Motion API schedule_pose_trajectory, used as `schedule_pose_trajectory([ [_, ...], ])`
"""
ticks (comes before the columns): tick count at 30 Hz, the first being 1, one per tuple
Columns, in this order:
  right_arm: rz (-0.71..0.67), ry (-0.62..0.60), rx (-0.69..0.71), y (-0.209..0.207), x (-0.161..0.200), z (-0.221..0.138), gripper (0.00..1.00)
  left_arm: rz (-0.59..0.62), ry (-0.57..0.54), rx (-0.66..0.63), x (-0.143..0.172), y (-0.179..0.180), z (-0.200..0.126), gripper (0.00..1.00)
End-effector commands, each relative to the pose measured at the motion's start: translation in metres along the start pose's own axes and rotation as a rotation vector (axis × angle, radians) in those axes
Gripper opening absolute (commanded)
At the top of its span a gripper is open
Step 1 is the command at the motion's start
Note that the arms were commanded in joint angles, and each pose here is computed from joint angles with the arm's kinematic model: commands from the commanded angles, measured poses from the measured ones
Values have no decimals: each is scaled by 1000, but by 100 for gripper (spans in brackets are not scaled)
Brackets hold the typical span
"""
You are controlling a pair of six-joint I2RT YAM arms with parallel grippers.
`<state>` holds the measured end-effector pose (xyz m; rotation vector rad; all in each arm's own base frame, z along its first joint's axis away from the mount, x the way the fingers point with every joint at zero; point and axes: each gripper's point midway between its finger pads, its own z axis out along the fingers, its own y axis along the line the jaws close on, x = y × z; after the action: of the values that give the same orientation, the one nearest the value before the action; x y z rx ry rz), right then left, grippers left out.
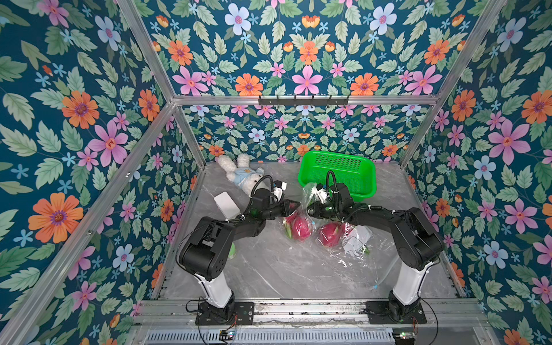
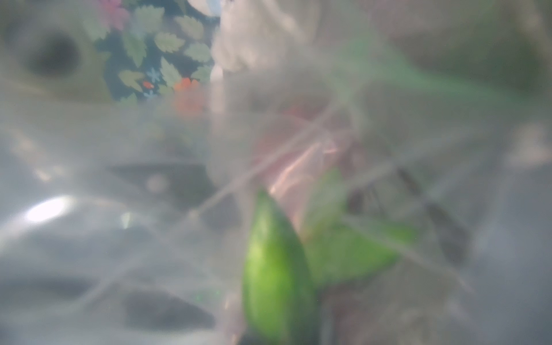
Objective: Open the zip-top bag and take out the dragon fruit
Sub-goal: Adjust the zipper food storage bag at the center of the board.
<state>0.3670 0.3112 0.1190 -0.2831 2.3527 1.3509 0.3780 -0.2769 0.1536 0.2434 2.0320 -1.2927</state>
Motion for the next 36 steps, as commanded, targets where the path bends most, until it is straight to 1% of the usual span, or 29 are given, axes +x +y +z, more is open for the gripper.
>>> schedule_pose_trajectory([
  [1,-97,-13,-50,16,-3,-9,8,49,-40,-27,-19,3,-15,48],
  [2,-122,-8,-75,20,-2,-12,8,65,-54,-36,-26,2,-19,58],
  [5,-165,1,-133,27,0,-20,8,112,-61,-45,-39,-1,-25,76],
  [7,-175,7,-150,27,0,-23,8,128,-45,-44,-41,0,-23,83],
  [8,-183,11,-156,27,1,-24,8,130,-32,-42,-39,1,-21,89],
  [11,-204,17,-157,27,2,-25,8,112,14,-35,-31,12,-13,98],
  [14,-208,22,-146,25,3,-26,8,88,60,-74,-17,31,-6,99],
  [17,-209,27,-141,24,5,-27,7,75,75,-147,-9,52,-4,99],
  [19,-211,28,-136,23,5,-28,7,58,79,-174,-8,60,-1,98],
  [21,-212,26,-122,22,6,-28,7,37,86,-172,-6,64,2,98],
  [25,-216,26,-96,17,6,-28,8,-27,134,-113,10,63,10,96],
  [27,-219,24,-87,15,5,-28,7,-50,164,-107,22,65,10,93],
  [28,-220,25,-84,15,5,-28,7,-60,174,-106,28,66,10,89],
  [29,-220,26,-82,14,5,-27,7,-72,185,-103,33,67,9,83],
  [30,-221,25,-79,14,5,-27,7,-82,190,-93,37,66,8,73],
  [32,-226,27,-70,14,5,-28,7,-108,193,-61,42,62,8,49],
  [33,-228,27,-64,13,4,-28,7,-116,190,-51,42,61,7,40],
  [35,-231,28,-54,12,4,-29,7,-122,182,-37,42,58,7,16],
  [36,-232,28,-49,12,4,-29,7,-121,179,-35,41,57,6,7],
])
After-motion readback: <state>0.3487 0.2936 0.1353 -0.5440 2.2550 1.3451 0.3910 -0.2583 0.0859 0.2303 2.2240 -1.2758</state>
